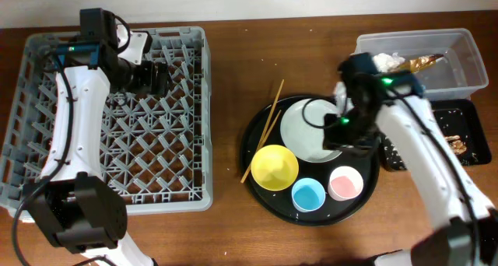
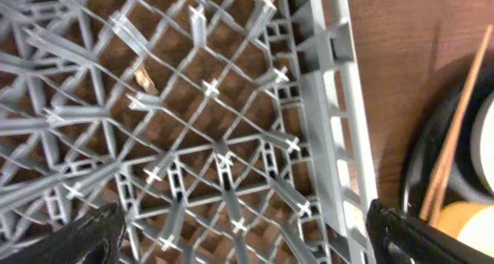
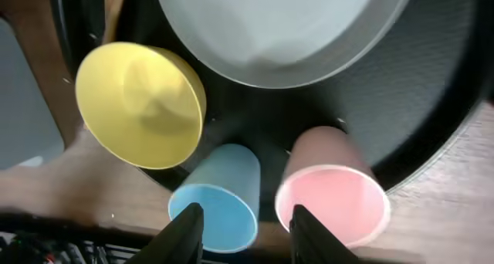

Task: Sort waste into correct bins and load items into the dishwasher rack
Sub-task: 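Set the yellow bowl back on the round tray with the right gripper, then grasp the yellow bowl with the left gripper and place it in the rack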

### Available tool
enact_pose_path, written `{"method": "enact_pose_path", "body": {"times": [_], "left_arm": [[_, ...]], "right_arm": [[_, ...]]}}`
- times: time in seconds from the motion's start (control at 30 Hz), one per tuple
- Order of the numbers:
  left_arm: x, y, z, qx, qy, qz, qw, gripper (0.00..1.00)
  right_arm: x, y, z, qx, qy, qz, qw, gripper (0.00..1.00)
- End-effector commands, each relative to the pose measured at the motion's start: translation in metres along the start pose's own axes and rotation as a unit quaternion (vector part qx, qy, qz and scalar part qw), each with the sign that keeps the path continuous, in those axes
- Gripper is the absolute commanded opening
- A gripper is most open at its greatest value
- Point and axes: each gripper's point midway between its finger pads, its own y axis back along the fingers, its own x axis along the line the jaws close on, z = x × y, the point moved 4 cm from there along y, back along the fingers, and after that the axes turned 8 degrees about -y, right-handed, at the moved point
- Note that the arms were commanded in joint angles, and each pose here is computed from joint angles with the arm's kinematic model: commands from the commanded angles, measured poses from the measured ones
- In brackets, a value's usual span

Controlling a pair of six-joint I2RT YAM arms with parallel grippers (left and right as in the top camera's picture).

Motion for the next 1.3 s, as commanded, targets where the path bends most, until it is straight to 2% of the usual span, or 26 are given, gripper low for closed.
{"method": "enact_pose_path", "body": {"times": [0.0,0.07,0.13,0.17,0.2,0.3,0.33,0.4,0.47,0.53,0.67,0.8,0.9,0.97,1.07,1.17,1.2,1.27], "left_arm": [[-0.015,0.002,0.000,-0.003,0.002,-0.057,0.998,0.99],[-0.019,0.002,0.004,-0.015,0.001,-0.074,0.997,0.99],[-0.050,0.001,0.006,-0.016,-0.007,-0.148,0.989,0.98],[-0.066,-0.002,0.003,-0.001,-0.021,-0.155,0.988,0.94],[-0.095,-0.007,0.000,0.022,-0.053,-0.155,0.986,0.82],[-0.169,-0.029,-0.011,0.082,-0.088,-0.061,0.991,0.79],[-0.190,-0.040,-0.017,0.097,-0.107,-0.055,0.988,0.76],[-0.216,-0.073,-0.034,0.148,-0.116,-0.061,0.980,0.64],[-0.234,-0.099,-0.054,0.203,-0.112,-0.103,0.967,0.57],[-0.247,-0.115,-0.075,0.247,-0.143,-0.108,0.952,0.53],[-0.253,-0.128,-0.100,0.290,-0.193,-0.119,0.930,0.35],[-0.259,-0.139,-0.113,0.294,-0.208,-0.121,0.925,0.33],[-0.260,-0.141,-0.110,0.283,-0.210,-0.122,0.928,0.16],[-0.261,-0.142,-0.108,0.278,-0.211,-0.123,0.929,0.01],[-0.261,-0.141,-0.106,0.277,-0.211,-0.123,0.929,0.01],[-0.263,-0.113,-0.074,0.252,-0.209,-0.124,0.937,0.01],[-0.257,-0.093,-0.048,0.223,-0.210,-0.113,0.945,0.01],[-0.227,-0.058,0.004,0.145,-0.203,-0.047,0.967,0.01]], "right_arm": [[-0.025,0.040,0.002,-0.070,-0.022,0.014,0.997,0.44],[-0.040,0.046,0.004,-0.078,-0.047,0.013,0.996,0.53],[-0.040,0.046,0.006,-0.082,-0.038,0.013,0.996,0.62],[-0.039,0.046,0.009,-0.087,-0.036,0.015,0.995,0.64],[-0.040,0.046,0.011,-0.093,-0.036,0.012,0.995,0.67],[-0.041,0.046,0.012,-0.093,-0.037,0.006,0.995,0.69],[-0.041,0.046,0.012,-0.093,-0.037,0.006,0.995,0.69],[-0.042,0.046,0.012,-0.094,-0.037,0.003,0.995,0.69],[-0.044,0.046,0.012,-0.096,-0.038,-0.004,0.995,0.70],[-0.044,0.046,0.012,-0.096,-0.038,-0.004,0.995,0.73],[-0.044,0.046,0.012,-0.095,-0.038,-0.005,0.995,0.74],[-0.044,0.046,0.012,-0.095,-0.038,-0.004,0.995,0.74],[-0.044,0.046,0.012,-0.095,-0.038,-0.004,0.995,0.74],[-0.044,0.046,0.012,-0.095,-0.038,-0.004,0.995,0.74],[-0.044,0.046,0.012,-0.095,-0.038,-0.005,0.995,0.74],[-0.044,0.046,0.012,-0.095,-0.038,-0.005,0.995,0.74],[-0.044,0.046,0.012,-0.095,-0.038,-0.005,0.995,0.74],[-0.044,0.046,0.012,-0.096,-0.038,-0.004,0.995,0.73]]}}
